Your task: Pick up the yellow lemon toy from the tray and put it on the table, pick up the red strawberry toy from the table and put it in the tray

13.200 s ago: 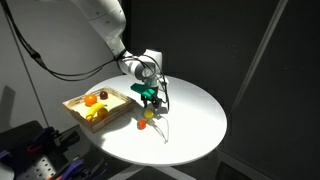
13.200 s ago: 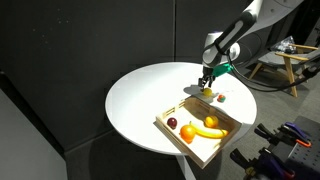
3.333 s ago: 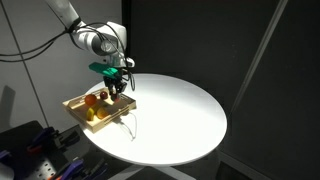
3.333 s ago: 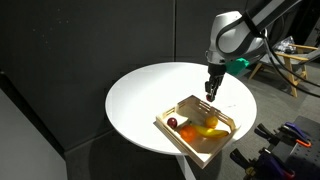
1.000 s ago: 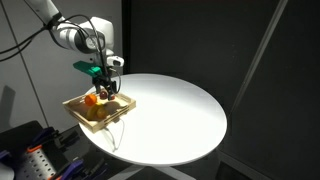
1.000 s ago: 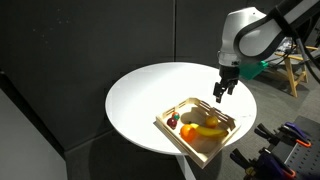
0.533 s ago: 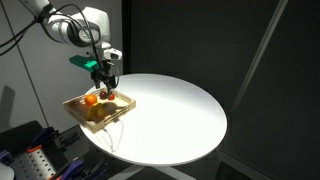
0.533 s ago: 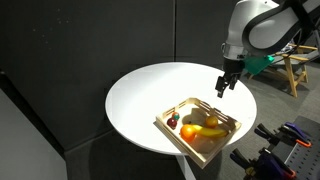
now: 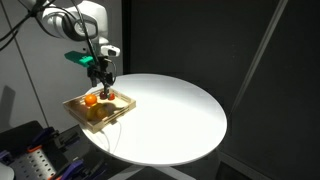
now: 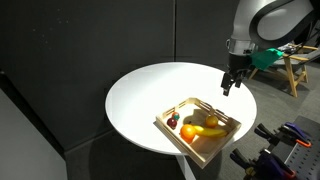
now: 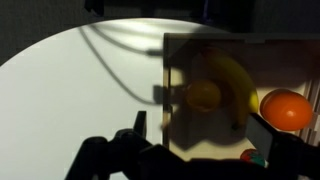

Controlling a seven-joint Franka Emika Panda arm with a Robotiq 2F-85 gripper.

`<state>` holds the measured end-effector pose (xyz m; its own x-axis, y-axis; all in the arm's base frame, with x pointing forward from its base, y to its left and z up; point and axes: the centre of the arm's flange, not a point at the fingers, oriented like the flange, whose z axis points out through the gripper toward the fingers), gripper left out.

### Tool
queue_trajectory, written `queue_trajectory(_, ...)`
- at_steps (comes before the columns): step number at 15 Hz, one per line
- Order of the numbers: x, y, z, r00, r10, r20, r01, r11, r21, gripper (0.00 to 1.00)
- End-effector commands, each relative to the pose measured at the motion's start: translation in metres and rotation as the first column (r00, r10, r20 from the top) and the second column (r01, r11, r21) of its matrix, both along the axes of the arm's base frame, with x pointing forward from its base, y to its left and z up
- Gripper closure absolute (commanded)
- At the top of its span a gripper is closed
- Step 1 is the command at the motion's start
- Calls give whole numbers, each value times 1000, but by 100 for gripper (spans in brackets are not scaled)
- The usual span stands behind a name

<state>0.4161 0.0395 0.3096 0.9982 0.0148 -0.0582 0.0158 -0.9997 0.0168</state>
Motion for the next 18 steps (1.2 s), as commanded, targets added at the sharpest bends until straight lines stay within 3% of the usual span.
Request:
queue_trajectory(1, -19, -9, 24, 1000, 6, -17, -6, 1000, -6, 0)
queue_trajectory(11, -38, -17, 58, 999, 13, -43, -14, 1000, -8, 0)
queue_trajectory(18, -31, -10, 54, 999, 3, -45, -3, 1000, -8, 0)
